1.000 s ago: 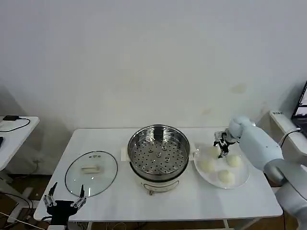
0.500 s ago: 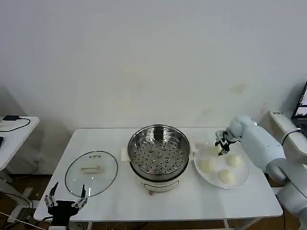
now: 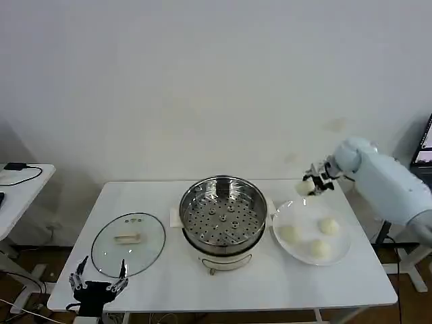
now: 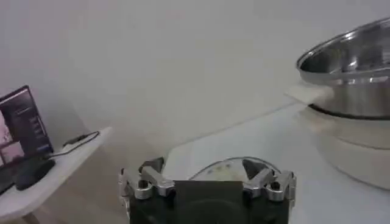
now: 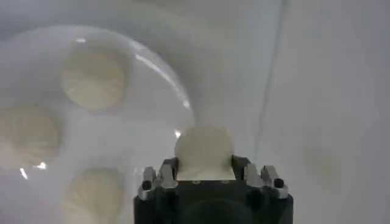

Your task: Take steamed baozi put them in steamer then cover it.

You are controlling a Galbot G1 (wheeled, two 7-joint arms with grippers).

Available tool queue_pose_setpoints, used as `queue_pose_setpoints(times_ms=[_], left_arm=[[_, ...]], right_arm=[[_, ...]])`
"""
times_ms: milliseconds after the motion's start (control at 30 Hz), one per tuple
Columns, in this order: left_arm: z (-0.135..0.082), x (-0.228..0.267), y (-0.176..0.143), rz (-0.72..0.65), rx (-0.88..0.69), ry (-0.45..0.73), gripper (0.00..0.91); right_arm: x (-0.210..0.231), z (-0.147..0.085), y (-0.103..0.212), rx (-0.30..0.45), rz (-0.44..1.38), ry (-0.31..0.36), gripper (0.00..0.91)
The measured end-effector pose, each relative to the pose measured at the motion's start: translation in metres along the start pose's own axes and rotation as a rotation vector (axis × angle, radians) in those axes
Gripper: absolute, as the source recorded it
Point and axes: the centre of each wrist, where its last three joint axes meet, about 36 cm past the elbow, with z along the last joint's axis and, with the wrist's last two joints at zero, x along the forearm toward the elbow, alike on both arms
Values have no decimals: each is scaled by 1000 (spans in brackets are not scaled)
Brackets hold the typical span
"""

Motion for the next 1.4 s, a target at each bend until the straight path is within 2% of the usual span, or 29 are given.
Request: queue_pose_setpoints(times_ms=[200, 467, 733, 900, 1133, 1400], left_arm=[[-2, 0, 1, 2, 0, -5, 907], [-1, -1, 5, -8, 4, -2, 907], [-1, -2, 9, -20, 5, 2, 907], [0, -3, 10, -26, 8, 2, 907], [2, -5, 13, -35, 11, 5, 907], [1, -6, 13, -38, 15, 2, 907]], right_arm=[[34, -40, -33, 110, 54, -61, 584], [50, -108, -62, 278, 76, -164, 584], [32, -181, -66, 485, 33, -244, 584], [14, -211, -59, 617, 2, -261, 584], [-6, -237, -53, 786, -14, -266, 584], [-31, -246, -49, 918, -23, -251, 584]])
